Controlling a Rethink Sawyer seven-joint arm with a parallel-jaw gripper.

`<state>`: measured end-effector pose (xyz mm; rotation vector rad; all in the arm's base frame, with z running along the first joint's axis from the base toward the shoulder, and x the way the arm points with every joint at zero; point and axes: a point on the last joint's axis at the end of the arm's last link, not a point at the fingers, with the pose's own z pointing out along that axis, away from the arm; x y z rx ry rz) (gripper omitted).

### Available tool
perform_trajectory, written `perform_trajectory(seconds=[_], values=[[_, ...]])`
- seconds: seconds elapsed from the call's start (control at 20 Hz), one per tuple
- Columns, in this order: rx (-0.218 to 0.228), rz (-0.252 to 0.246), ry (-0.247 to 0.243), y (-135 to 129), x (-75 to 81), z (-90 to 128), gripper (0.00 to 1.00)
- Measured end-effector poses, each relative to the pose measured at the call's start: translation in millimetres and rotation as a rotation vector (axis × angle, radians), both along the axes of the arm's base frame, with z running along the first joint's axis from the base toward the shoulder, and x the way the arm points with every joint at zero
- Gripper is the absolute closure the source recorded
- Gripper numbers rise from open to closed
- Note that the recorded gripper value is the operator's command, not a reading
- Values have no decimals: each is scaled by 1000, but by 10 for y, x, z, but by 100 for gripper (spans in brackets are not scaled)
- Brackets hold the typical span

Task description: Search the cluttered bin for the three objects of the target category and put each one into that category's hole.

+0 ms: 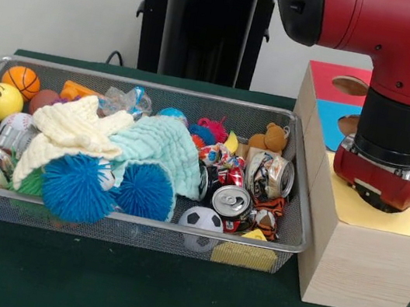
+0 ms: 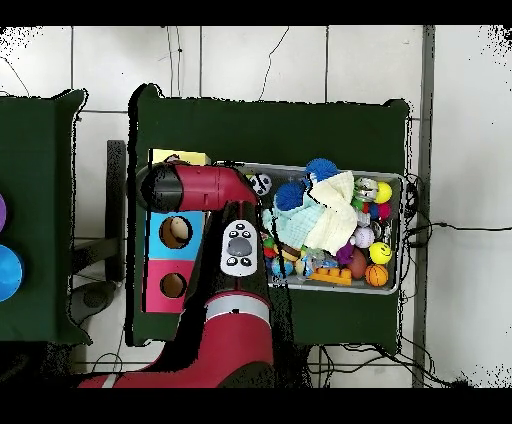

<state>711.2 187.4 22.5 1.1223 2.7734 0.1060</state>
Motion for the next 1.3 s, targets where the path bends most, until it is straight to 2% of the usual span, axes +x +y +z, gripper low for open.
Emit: perform_trajectory(seconds=[0.65,0.7,0.9,1.3], values=[[-1,2,0,1,0,0,100],[-2,2,7,-7,-16,-7,0],[3,2,25,13,-57,-23,0],[10,8,28,62,-67,-28,0]])
